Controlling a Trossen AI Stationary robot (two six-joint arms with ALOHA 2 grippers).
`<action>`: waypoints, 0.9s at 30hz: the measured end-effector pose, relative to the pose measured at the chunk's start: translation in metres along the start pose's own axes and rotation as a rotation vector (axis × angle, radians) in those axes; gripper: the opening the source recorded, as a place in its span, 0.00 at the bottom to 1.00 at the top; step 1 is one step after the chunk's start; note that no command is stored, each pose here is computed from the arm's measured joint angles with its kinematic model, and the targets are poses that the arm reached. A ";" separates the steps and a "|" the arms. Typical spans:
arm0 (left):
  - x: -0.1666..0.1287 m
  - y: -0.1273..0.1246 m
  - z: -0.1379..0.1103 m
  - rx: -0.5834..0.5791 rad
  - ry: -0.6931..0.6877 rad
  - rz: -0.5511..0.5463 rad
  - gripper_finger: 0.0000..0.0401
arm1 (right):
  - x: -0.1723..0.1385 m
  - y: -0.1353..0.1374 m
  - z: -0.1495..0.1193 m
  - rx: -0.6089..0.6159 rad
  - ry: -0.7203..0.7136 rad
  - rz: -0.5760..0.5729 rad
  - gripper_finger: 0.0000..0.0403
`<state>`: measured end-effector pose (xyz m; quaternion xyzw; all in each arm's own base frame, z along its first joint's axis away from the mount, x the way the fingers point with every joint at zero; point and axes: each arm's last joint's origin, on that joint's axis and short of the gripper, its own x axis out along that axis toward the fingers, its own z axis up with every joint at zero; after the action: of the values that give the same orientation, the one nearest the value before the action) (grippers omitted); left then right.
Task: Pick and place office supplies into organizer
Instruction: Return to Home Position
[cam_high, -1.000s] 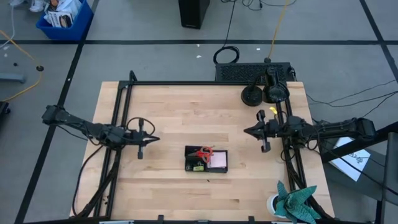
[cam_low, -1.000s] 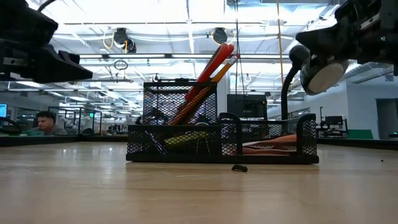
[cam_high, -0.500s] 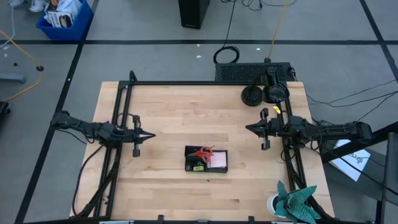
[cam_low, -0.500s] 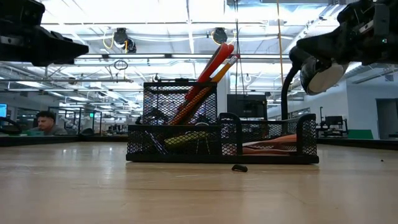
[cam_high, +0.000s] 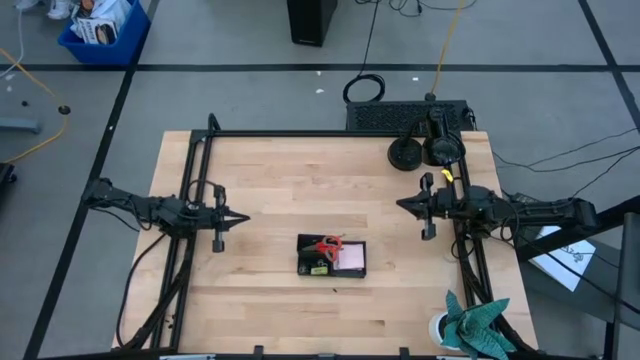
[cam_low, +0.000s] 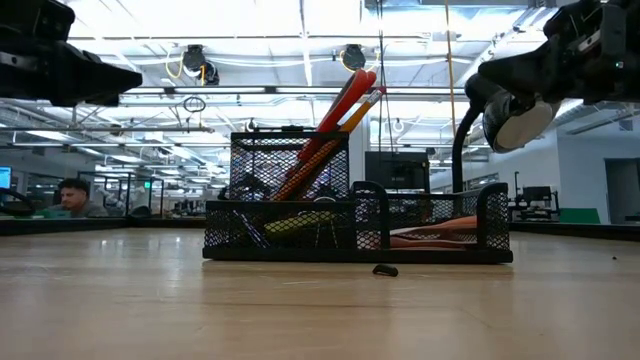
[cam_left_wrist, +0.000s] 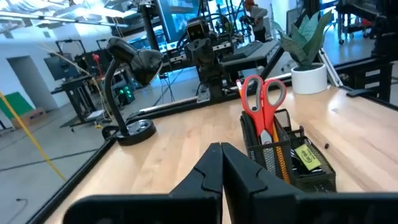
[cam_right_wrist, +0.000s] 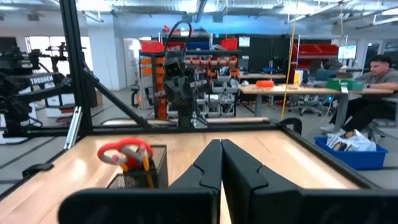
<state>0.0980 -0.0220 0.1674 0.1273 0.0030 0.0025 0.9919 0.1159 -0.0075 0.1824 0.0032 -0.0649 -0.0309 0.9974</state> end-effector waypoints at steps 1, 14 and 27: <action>0.000 0.000 0.000 -0.011 0.000 0.000 0.01 | 0.000 0.000 -0.001 0.001 0.010 0.000 0.00; 0.004 -0.003 -0.005 -0.086 0.063 -0.009 0.04 | 0.000 0.000 0.001 0.046 -0.008 0.001 0.00; 0.005 -0.004 -0.007 -0.123 0.088 -0.012 0.06 | 0.000 0.000 0.004 0.056 -0.044 0.001 0.00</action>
<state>0.1034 -0.0236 0.1594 0.0656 0.0471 0.0024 0.9967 0.1153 -0.0074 0.1866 0.0305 -0.0877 -0.0286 0.9953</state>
